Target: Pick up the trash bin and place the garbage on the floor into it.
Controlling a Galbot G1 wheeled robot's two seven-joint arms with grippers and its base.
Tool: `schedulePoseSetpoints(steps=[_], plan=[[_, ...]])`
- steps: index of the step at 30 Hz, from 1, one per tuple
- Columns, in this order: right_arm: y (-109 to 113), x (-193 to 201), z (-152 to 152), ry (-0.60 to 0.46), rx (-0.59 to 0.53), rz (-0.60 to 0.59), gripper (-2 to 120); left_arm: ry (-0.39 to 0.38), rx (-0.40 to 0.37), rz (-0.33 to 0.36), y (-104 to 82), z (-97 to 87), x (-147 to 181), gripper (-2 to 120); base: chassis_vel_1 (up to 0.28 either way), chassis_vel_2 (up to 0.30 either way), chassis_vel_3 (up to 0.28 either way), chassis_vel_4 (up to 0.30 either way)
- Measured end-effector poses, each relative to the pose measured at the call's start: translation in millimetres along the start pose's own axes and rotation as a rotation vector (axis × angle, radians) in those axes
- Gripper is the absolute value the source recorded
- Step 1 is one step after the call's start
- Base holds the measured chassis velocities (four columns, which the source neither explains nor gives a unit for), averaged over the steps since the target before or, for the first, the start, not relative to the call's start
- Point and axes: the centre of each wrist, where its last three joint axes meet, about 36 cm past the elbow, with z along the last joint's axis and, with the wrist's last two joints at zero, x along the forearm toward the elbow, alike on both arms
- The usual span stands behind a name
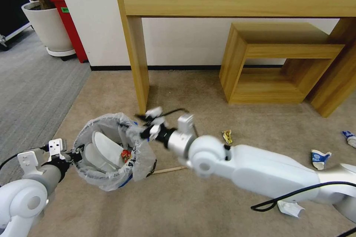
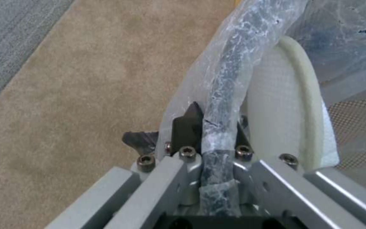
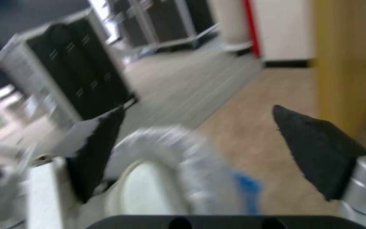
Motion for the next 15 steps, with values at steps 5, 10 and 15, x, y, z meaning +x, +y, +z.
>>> schedulePoseSetpoints(steps=[5,10,15], plan=[[-26.8,30.6,-3.6,-0.068,-0.065,0.102,100,0.009,-0.002,-0.009,3.6,0.7,-3.7,0,0.000,0.000,0.000,0.000],[-39.9,58.3,-1.3,-0.104,-0.082,0.152,100,0.016,-0.003,-0.012,4.7,2.1,-8.0,0,0.000,0.000,0.000,0.000],[-58.4,91.0,2.1,-0.115,-0.059,0.203,100,0.023,-0.003,-0.015,4.7,4.4,-11.4,0,0.000,0.000,0.000,0.000]])
